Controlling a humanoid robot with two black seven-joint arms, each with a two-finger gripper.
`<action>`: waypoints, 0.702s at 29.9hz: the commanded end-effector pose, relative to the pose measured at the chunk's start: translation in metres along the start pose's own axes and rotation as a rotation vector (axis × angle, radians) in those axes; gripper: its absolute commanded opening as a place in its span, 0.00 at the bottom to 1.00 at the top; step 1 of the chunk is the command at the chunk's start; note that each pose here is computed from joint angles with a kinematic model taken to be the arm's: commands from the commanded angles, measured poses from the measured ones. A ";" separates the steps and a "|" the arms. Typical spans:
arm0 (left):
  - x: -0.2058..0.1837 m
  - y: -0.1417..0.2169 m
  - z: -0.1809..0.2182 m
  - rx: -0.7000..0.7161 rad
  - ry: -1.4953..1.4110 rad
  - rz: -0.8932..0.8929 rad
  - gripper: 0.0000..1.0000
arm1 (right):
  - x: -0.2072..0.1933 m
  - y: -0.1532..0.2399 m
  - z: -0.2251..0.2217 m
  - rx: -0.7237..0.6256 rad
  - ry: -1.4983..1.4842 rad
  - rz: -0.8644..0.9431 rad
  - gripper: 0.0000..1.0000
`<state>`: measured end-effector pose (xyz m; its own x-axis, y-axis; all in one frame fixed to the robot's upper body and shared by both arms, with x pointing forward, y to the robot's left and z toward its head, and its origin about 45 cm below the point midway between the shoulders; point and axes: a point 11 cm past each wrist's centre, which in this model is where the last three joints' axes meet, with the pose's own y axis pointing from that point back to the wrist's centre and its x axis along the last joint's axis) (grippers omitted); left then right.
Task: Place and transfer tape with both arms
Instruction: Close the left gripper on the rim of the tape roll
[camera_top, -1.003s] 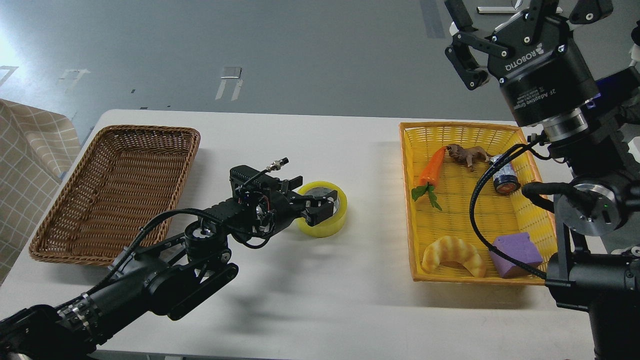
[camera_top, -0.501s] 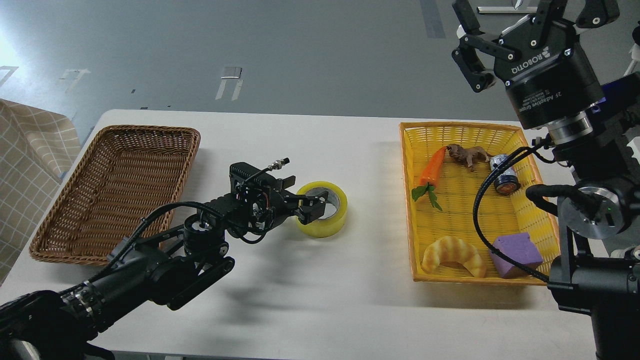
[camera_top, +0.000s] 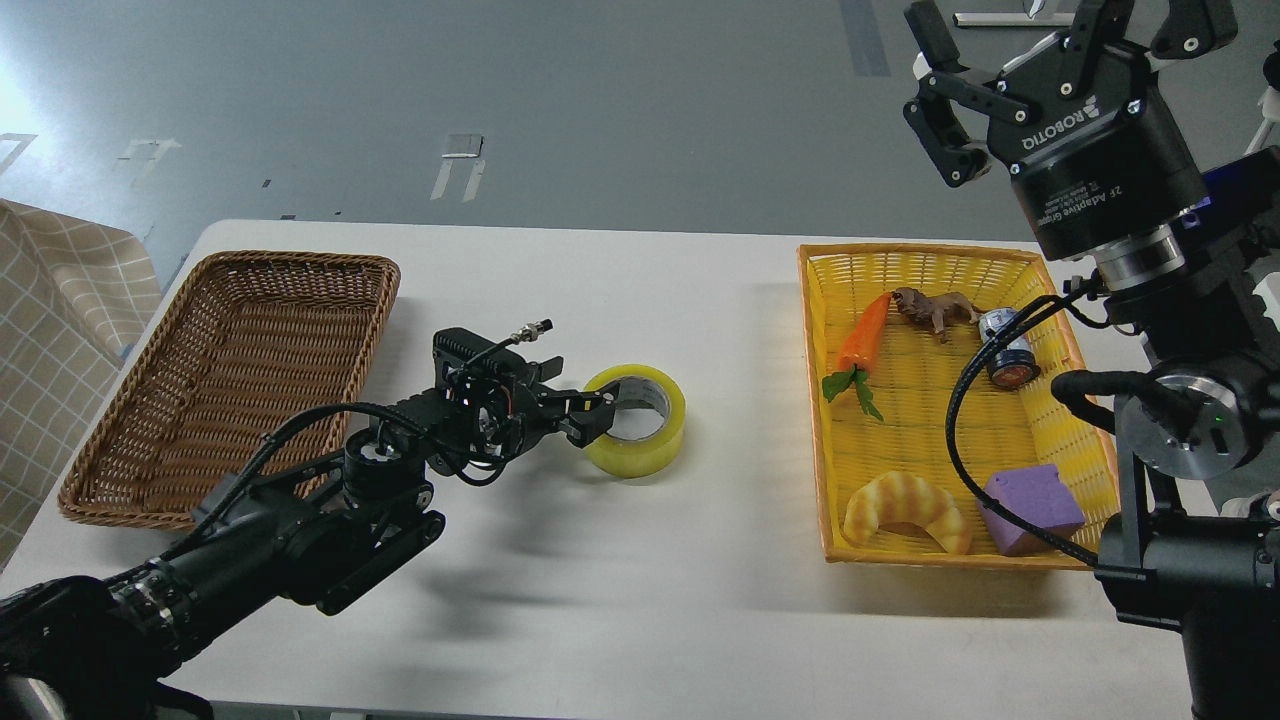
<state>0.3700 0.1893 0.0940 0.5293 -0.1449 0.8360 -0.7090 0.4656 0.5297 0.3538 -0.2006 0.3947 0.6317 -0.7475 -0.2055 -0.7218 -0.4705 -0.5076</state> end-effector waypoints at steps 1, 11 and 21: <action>-0.003 0.002 -0.004 -0.003 -0.009 -0.012 0.62 | 0.001 0.001 0.001 -0.003 -0.002 0.003 1.00; 0.001 0.002 -0.001 -0.014 -0.020 -0.011 0.43 | 0.005 0.009 0.010 -0.027 -0.009 0.026 1.00; 0.012 -0.001 0.005 -0.031 -0.034 0.007 0.33 | 0.010 0.016 0.016 -0.045 -0.017 0.050 1.00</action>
<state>0.3729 0.1839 0.1018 0.5131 -0.1710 0.8411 -0.6957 0.4910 0.5243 0.3532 -0.2070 0.3740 0.6041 -0.7606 -0.2378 -0.7584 -0.4571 -0.4645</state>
